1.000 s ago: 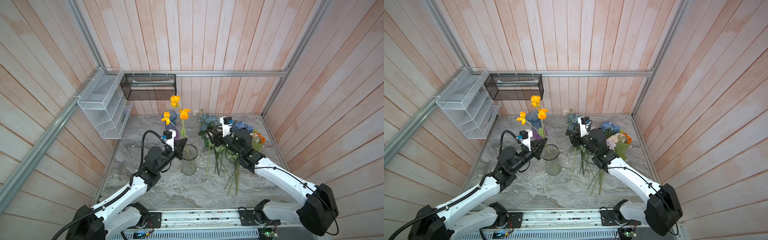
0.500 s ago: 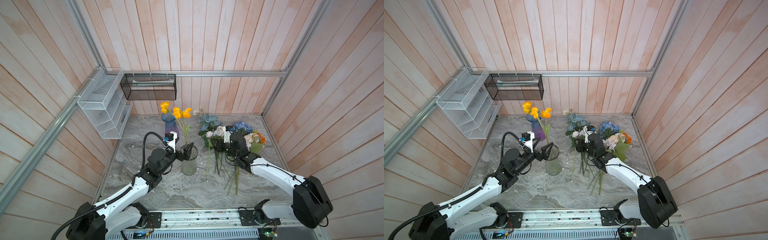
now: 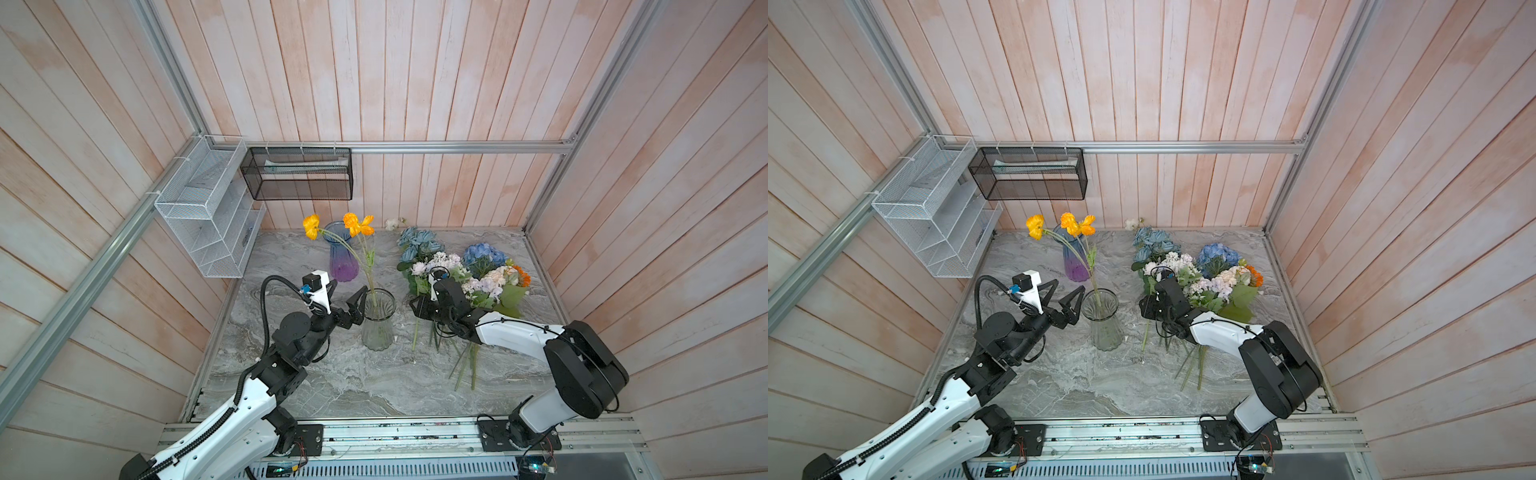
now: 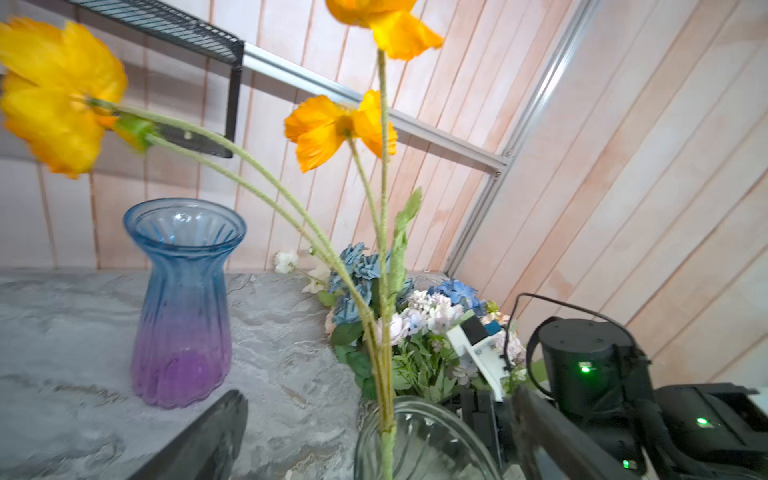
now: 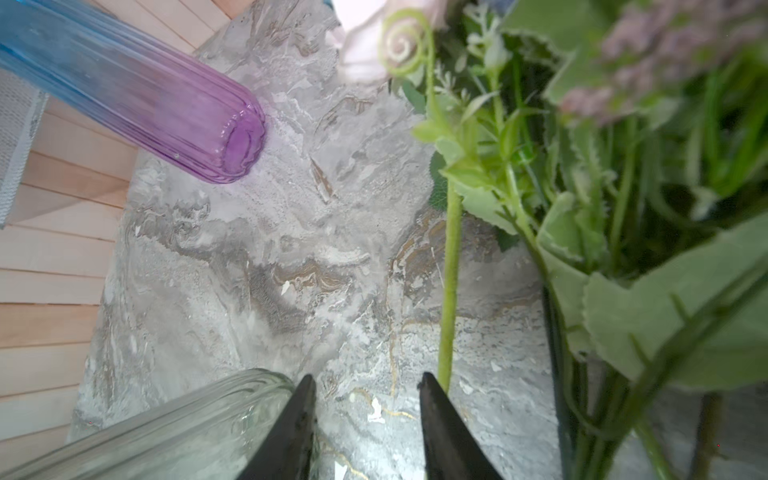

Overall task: Arrange the flowers into the vase
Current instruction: 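Move the right gripper back toward the flower pile, then grasp the white flower stem in the pile with the right gripper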

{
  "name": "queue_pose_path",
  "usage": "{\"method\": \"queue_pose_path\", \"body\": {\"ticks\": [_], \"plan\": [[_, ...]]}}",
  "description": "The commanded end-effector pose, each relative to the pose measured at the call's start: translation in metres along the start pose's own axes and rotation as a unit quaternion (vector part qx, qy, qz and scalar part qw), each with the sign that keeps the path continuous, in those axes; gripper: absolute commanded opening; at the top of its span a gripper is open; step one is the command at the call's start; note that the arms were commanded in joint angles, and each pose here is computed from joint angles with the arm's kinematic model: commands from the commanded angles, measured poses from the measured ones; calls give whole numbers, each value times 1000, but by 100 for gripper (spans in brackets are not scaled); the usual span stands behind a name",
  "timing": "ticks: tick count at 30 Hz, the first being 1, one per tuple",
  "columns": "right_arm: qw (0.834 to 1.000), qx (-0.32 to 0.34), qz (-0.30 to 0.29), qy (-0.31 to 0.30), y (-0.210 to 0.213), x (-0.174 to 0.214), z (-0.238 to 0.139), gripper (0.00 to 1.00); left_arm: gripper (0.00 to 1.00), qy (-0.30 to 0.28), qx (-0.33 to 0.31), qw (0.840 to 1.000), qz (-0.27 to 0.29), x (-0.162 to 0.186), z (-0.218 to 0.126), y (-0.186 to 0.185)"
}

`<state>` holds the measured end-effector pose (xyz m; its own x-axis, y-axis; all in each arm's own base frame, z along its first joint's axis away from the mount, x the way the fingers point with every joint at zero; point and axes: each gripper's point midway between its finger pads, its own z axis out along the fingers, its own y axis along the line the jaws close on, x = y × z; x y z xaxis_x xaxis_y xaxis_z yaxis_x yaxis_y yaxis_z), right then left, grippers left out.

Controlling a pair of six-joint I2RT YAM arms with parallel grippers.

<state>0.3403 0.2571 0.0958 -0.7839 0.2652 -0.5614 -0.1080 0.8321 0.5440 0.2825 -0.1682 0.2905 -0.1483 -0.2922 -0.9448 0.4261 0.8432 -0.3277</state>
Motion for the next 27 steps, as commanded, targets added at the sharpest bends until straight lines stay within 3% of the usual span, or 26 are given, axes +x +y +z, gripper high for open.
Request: {"method": "queue_pose_path", "body": {"ticks": [1,16,22,27], "plan": [[999,26,17,-14,-13,1,4,41,100,10,-66,998,-11,11,-1,31],[999,43,29,12,-33,24,30,30,100,17,-93,994,-51,23,9,59],[998,39,31,27,-32,31,41,19,100,19,-93,994,-51,22,10,60],[999,30,28,29,-27,30,43,2,100,15,-93,994,-51,20,9,61]]}}
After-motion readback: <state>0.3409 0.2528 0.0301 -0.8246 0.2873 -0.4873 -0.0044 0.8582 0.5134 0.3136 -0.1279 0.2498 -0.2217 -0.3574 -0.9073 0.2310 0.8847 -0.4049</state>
